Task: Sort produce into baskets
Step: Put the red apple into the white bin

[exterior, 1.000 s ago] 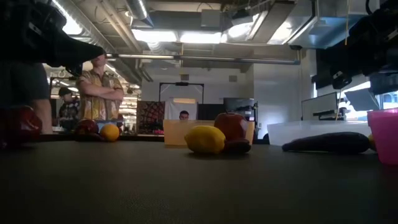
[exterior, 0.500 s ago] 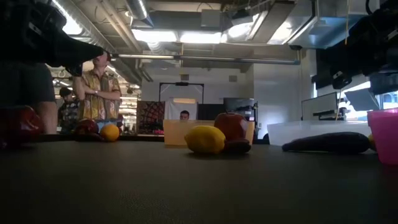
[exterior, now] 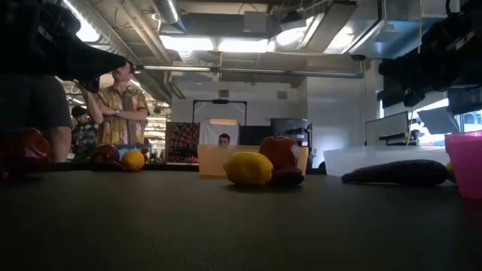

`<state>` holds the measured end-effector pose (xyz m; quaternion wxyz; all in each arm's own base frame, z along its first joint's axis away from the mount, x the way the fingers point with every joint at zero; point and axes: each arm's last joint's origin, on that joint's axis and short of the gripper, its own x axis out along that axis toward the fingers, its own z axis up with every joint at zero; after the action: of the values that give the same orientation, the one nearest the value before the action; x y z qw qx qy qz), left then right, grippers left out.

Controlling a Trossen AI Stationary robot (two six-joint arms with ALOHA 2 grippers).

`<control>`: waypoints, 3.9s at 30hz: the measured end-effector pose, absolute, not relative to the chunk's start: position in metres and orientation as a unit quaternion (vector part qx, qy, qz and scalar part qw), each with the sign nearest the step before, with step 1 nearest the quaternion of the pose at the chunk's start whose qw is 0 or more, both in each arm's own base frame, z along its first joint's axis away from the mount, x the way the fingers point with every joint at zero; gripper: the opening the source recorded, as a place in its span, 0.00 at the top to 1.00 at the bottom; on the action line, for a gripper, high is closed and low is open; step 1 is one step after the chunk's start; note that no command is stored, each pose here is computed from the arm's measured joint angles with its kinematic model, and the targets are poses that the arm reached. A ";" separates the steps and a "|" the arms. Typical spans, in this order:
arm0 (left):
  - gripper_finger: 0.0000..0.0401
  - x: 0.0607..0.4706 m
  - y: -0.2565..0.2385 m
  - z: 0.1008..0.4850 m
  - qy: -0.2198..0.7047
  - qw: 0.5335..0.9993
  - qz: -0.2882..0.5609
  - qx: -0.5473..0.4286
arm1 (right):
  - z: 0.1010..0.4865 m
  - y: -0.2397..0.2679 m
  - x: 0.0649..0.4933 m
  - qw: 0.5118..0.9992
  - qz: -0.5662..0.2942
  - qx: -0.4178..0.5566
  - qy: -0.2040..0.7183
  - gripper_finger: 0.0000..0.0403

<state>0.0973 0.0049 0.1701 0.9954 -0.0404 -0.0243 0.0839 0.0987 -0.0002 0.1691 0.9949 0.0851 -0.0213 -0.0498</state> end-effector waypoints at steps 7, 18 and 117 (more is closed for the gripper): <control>0.99 0.097 0.005 0.171 -0.030 0.995 0.083 -0.051 | 0.169 -0.001 0.099 0.994 -0.071 0.074 -0.023 0.99; 0.99 0.097 0.005 0.173 -0.039 0.994 0.083 -0.054 | 0.170 -0.003 0.098 0.990 -0.094 0.101 -0.032 0.99; 0.36 0.095 0.015 0.172 -0.059 0.965 0.209 -0.144 | 0.125 -0.014 0.293 0.962 -0.130 0.009 0.240 0.19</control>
<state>0.0949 0.0152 0.1715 0.9654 -0.1443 -0.0593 0.2089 0.2931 -0.0142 0.1249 0.9619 0.0091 0.2404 -0.1301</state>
